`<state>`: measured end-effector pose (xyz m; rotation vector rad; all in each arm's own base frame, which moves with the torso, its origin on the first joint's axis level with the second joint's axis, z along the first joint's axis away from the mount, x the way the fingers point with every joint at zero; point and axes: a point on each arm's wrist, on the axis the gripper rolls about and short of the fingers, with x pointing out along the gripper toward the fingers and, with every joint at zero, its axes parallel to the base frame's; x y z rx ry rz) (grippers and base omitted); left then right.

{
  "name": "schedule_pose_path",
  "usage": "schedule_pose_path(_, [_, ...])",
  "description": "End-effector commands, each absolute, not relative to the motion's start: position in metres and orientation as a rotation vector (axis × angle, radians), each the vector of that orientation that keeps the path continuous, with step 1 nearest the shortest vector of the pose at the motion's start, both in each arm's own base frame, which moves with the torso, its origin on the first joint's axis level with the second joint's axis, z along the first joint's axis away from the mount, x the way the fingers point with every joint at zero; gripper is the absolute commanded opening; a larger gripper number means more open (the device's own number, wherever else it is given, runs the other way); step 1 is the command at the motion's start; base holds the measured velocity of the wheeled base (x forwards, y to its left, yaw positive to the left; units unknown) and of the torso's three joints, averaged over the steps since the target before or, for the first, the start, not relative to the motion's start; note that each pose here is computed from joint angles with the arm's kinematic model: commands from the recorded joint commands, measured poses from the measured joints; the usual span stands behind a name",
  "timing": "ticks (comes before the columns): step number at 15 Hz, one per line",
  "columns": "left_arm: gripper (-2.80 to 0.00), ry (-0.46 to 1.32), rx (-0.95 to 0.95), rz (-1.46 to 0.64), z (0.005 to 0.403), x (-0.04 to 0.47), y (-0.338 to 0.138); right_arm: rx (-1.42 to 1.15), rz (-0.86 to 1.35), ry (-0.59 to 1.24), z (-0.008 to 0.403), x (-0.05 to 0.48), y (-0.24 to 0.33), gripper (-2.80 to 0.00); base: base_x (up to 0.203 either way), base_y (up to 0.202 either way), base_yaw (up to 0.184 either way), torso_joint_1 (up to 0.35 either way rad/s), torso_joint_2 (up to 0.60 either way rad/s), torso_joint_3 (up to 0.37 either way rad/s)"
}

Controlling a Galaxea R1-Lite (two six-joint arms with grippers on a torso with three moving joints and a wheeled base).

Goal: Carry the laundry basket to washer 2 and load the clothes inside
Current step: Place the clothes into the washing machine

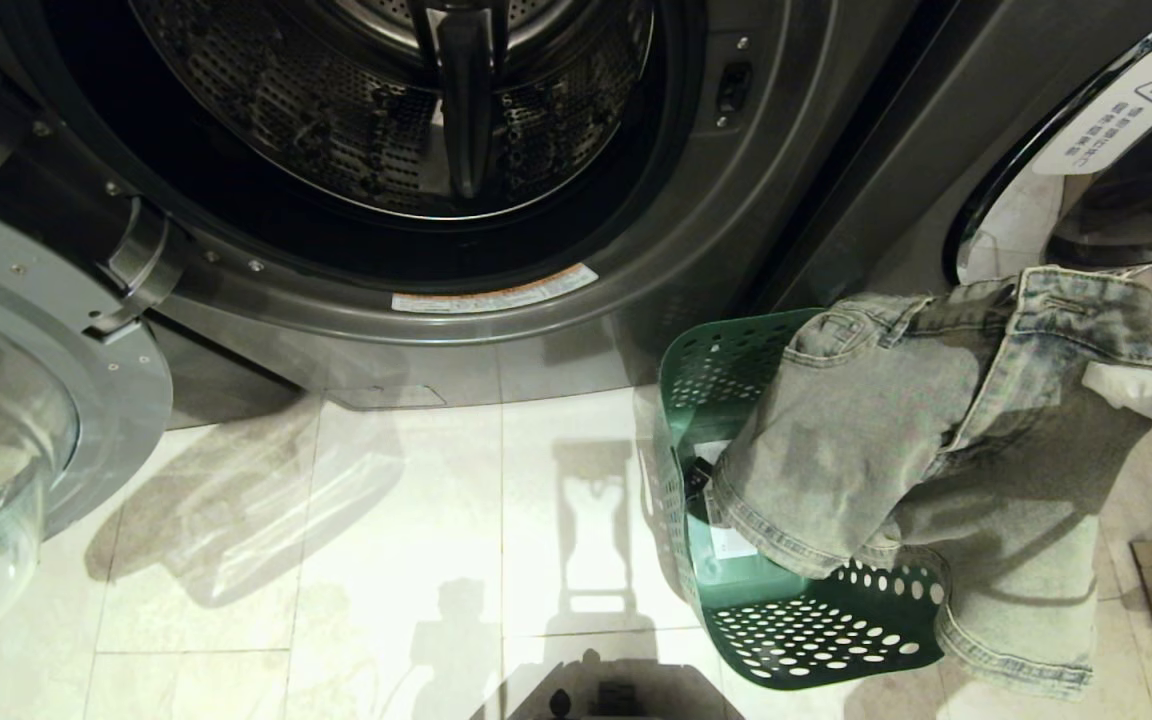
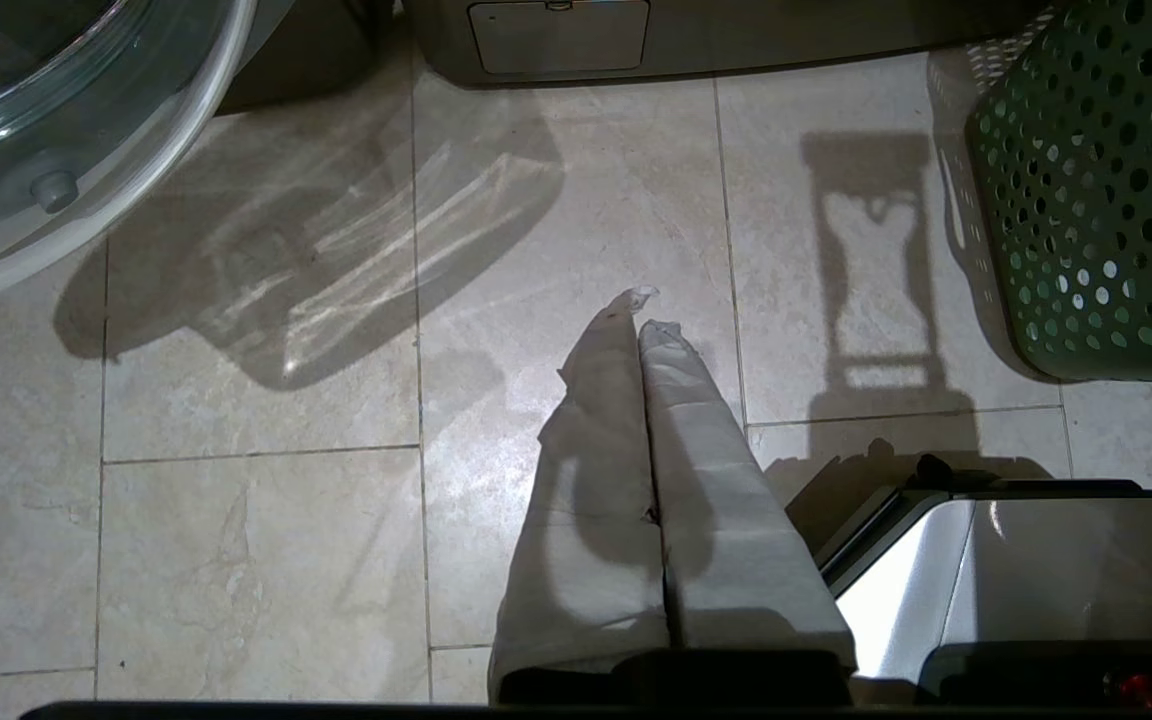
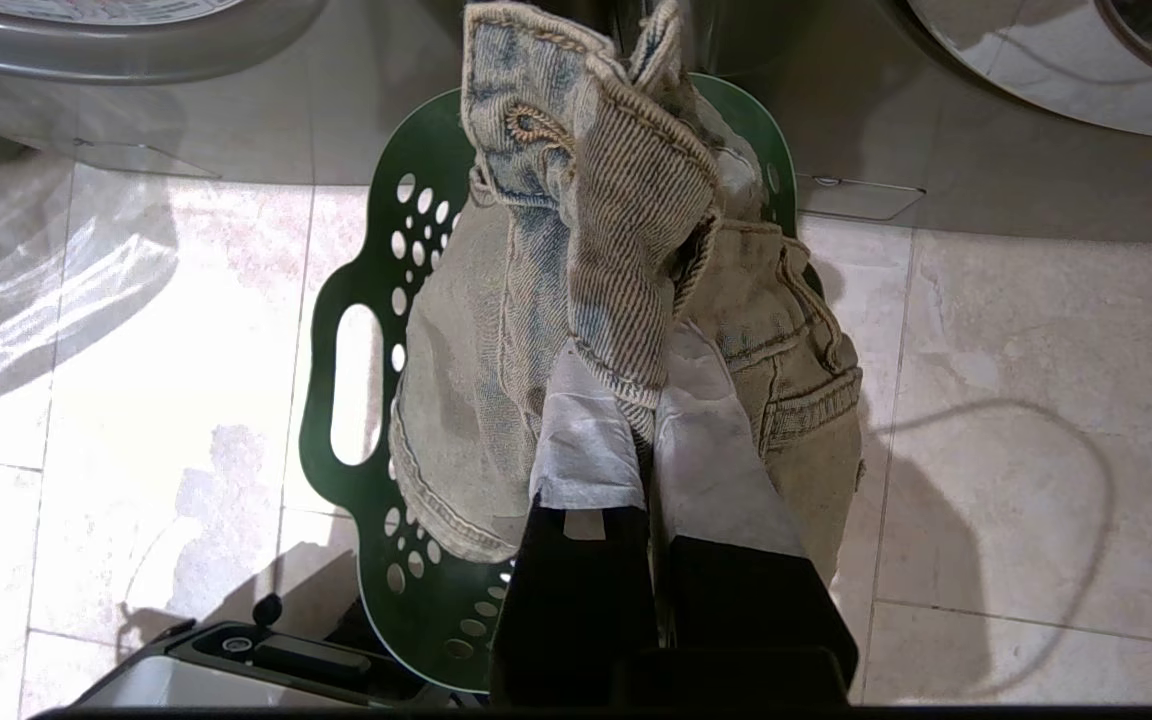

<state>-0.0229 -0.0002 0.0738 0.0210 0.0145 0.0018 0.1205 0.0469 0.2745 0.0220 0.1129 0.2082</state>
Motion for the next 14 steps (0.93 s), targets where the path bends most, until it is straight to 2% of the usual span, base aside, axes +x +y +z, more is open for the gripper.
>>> schedule_pose_path(1, [-2.8, 0.017, 0.021, 0.001, 0.073, -0.023, 0.0, 0.021, 0.203, 0.11, 0.275, 0.12, 0.047, -2.8, 0.0, 0.0, 0.0, 0.0, 0.0, 0.0])
schedule_pose_path(14, [-2.8, 0.017, 0.027, -0.005, 0.073, -0.023, 0.0, 0.013, 0.239, 0.052, 0.283, 0.107, 0.042, -2.8, 0.0, 0.0, 0.0, 0.0, 0.0, 0.0])
